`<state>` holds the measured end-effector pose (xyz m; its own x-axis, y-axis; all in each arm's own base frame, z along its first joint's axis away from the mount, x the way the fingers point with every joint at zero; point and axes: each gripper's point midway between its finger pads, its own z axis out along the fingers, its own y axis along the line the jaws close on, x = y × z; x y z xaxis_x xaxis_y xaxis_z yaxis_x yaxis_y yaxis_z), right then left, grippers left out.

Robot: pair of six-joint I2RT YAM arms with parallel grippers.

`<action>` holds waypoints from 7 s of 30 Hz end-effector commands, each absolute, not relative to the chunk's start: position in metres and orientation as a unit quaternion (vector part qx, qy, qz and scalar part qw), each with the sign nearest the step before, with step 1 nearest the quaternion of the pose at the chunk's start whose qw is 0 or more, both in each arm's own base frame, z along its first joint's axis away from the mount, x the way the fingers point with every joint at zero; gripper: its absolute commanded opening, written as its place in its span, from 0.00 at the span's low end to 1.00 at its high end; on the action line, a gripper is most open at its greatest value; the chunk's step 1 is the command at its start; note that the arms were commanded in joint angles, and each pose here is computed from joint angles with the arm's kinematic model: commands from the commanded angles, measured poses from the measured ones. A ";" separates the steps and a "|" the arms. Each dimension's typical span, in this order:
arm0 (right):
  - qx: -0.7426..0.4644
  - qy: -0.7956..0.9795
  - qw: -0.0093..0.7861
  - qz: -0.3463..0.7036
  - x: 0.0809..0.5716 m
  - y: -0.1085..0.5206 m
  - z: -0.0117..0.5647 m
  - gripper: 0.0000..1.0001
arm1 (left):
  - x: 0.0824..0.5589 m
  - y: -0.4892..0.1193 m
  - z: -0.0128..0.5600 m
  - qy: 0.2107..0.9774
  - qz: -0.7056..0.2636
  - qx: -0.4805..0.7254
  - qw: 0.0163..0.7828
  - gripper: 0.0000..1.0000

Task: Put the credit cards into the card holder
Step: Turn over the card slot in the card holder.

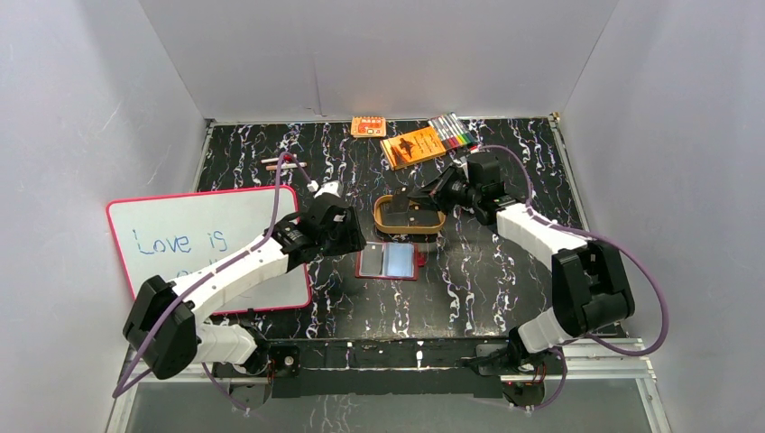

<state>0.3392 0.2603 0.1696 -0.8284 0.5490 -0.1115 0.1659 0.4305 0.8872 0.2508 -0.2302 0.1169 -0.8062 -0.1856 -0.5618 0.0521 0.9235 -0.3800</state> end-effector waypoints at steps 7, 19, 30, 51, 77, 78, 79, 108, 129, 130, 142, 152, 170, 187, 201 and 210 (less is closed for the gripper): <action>0.016 0.866 0.221 0.449 0.266 0.242 0.173 0.00 | 0.245 -0.222 0.108 0.935 -0.176 -0.033 0.306 0.52; 0.036 0.899 0.143 0.412 0.222 0.228 0.102 0.00 | 0.247 -0.227 0.060 0.956 -0.139 -0.031 0.256 0.48; 0.054 0.927 0.112 0.355 0.216 0.214 0.071 0.00 | 0.242 -0.218 0.033 0.966 -0.103 -0.045 0.232 0.44; 0.053 0.922 0.157 0.351 0.231 0.214 0.080 0.00 | 0.242 -0.219 0.036 0.964 -0.111 -0.045 0.235 0.43; 0.004 0.915 0.110 0.389 0.222 0.238 0.070 0.00 | 0.239 -0.225 0.031 0.966 -0.123 -0.048 0.223 0.43; 0.004 0.914 0.111 0.390 0.223 0.239 0.071 0.00 | 0.239 -0.225 0.030 0.966 -0.124 -0.048 0.222 0.43; 0.005 0.914 0.115 0.390 0.224 0.239 0.071 0.00 | 0.238 -0.225 0.030 0.966 -0.125 -0.048 0.221 0.43; 0.022 0.909 0.109 0.402 0.225 0.245 0.071 0.00 | 0.230 -0.230 0.020 0.968 -0.141 -0.047 0.203 0.32; 0.016 0.896 0.085 0.435 0.230 0.278 0.066 0.00 | 0.227 -0.235 0.018 0.968 -0.146 -0.042 0.198 0.30; 0.013 0.895 0.088 0.438 0.230 0.281 0.068 0.00 | 0.228 -0.235 0.019 0.968 -0.148 -0.042 0.199 0.30; -0.003 0.881 0.095 0.464 0.236 0.306 0.080 0.00 | 0.229 -0.235 0.023 0.967 -0.149 -0.039 0.204 0.29; -0.008 0.876 0.103 0.472 0.244 0.320 0.085 0.00 | 0.233 -0.233 0.039 0.963 -0.147 -0.040 0.221 0.32; -0.052 0.870 0.098 0.480 0.239 0.340 0.087 0.00 | 0.249 -0.237 0.090 0.946 -0.169 -0.048 0.272 0.41; -0.084 0.866 0.087 0.485 0.236 0.358 0.078 0.00 | 0.281 -0.260 0.099 0.948 -0.153 -0.016 0.279 0.43; -0.100 0.862 0.084 0.489 0.233 0.364 0.078 0.00 | 0.293 -0.268 0.068 0.961 -0.113 0.012 0.250 0.42; -0.117 0.858 0.086 0.492 0.217 0.355 0.093 0.00 | 0.295 -0.257 0.054 0.967 -0.075 0.010 0.245 0.26</action>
